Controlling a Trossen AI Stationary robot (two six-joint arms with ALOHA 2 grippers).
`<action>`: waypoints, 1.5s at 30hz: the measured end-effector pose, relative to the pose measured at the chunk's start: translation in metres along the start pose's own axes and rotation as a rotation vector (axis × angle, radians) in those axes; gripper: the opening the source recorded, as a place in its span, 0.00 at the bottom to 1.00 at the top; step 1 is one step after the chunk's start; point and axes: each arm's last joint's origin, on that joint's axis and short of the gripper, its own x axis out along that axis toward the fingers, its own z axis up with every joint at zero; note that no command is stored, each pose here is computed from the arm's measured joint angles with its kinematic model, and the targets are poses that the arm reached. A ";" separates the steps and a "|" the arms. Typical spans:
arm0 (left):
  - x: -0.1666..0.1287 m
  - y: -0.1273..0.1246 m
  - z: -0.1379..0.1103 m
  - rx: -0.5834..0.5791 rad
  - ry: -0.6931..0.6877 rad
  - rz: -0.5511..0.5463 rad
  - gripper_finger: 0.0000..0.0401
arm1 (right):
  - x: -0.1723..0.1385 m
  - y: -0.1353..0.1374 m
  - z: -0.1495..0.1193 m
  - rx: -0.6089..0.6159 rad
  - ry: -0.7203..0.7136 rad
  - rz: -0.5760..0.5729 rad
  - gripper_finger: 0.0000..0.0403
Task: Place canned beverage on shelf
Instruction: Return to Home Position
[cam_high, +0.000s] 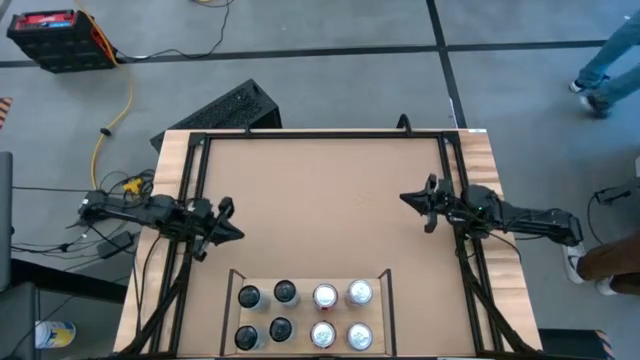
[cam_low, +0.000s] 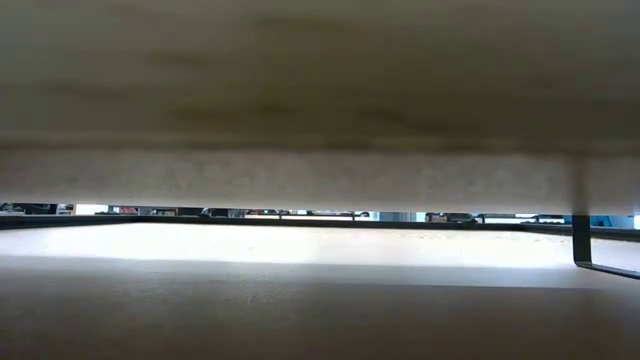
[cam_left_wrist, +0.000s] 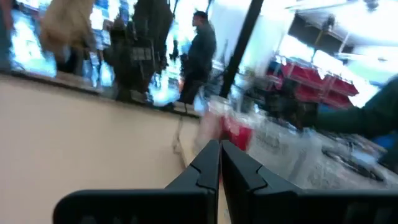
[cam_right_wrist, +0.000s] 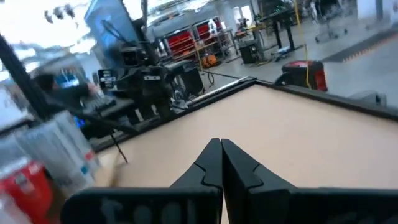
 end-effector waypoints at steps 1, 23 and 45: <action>0.000 0.001 -0.003 -0.015 0.013 -0.014 0.00 | 0.000 0.000 0.000 -0.035 0.001 0.001 0.05; -0.001 0.010 -0.019 -0.061 0.141 0.184 0.00 | 0.001 -0.001 -0.002 -0.125 0.019 -0.012 0.11; -0.001 0.010 -0.019 -0.061 0.142 0.184 0.00 | 0.001 -0.001 -0.002 -0.125 0.019 -0.014 0.11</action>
